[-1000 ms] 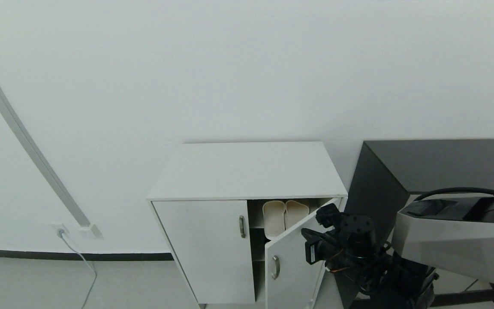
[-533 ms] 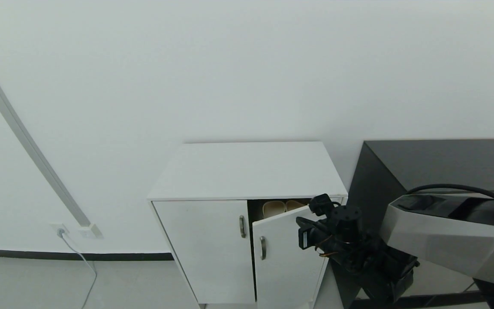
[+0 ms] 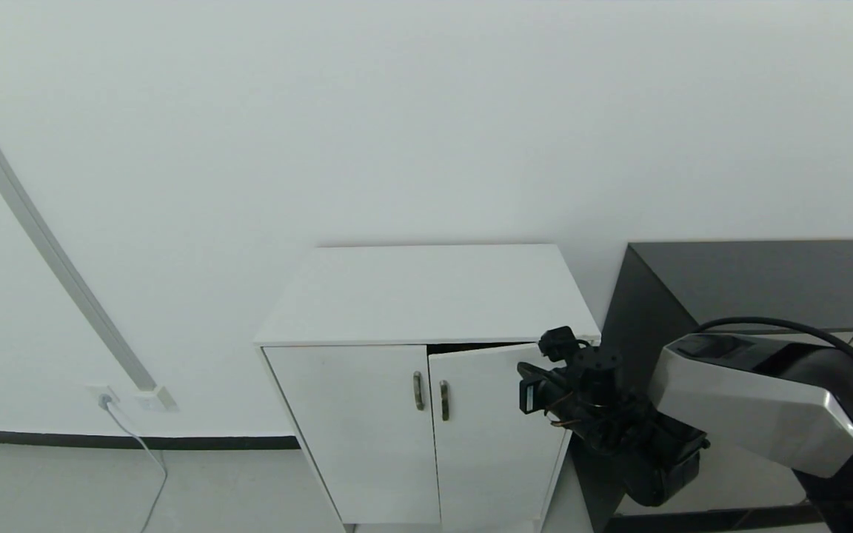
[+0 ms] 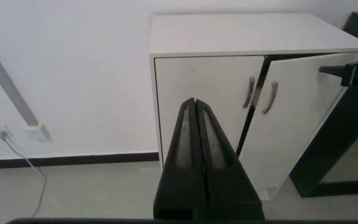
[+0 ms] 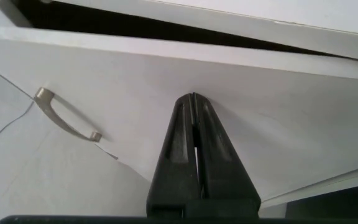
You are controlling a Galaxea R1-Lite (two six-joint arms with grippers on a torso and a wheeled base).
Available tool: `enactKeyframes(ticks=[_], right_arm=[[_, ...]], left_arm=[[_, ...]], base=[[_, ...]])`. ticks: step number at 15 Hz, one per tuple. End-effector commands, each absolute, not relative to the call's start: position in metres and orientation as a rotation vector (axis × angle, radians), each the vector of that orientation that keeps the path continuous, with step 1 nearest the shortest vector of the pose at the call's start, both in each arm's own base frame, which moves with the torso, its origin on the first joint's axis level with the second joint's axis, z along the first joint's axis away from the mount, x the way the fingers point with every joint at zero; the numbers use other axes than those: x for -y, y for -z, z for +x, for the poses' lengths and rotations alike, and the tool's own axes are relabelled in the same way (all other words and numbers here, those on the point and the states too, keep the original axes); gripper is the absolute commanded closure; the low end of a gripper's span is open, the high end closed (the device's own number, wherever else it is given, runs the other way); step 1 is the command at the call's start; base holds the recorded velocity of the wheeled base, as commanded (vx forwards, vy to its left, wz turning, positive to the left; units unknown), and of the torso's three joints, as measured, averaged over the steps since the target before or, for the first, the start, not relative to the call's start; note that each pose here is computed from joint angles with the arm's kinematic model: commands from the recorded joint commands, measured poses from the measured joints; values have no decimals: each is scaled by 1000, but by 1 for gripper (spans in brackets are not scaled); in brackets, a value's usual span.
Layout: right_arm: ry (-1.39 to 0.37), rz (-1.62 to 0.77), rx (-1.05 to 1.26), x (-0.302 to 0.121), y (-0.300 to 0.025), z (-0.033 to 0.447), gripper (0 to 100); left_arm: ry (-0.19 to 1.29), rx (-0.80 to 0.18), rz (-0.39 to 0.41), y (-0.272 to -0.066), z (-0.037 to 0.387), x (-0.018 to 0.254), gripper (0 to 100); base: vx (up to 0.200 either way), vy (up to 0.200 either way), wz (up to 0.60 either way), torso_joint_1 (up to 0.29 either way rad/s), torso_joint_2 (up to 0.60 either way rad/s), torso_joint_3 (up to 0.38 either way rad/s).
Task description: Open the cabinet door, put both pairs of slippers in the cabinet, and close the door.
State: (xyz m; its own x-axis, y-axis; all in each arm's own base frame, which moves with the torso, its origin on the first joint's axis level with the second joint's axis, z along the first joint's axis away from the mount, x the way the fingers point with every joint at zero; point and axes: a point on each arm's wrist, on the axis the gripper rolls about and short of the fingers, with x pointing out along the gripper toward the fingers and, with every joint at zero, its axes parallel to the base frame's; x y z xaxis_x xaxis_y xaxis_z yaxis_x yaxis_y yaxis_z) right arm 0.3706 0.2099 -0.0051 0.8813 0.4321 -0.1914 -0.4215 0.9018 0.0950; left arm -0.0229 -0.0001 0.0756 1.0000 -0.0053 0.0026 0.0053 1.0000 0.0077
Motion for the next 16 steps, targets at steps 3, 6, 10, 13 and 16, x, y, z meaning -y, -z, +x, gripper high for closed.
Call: enactKeyframes(ticks=[3,6,10,13,16], right_arm=[[-433,54,-207,-207,9,376,100],[-429,55,-202,-207,10,380,100],[-423,57,-199,-206,12,383,100],[-421,57,-199,-206,12,383,100],[-421,57,-199,-206,13,383,100]], left_arm=[[6,2,8,-76,-23,0,100],[6,2,8,-76,-23,0,100],[6,2,8,-76,-23,0,100],[5,2,8,-76,-23,0,100],[6,2,8,-76,-23,0,100]], base=[[0,0,0,0,0,0],[0,0,0,0,0,0],[0,0,0,0,0,0],[0,0,0,0,0,0],[0,0,0,0,0,0]])
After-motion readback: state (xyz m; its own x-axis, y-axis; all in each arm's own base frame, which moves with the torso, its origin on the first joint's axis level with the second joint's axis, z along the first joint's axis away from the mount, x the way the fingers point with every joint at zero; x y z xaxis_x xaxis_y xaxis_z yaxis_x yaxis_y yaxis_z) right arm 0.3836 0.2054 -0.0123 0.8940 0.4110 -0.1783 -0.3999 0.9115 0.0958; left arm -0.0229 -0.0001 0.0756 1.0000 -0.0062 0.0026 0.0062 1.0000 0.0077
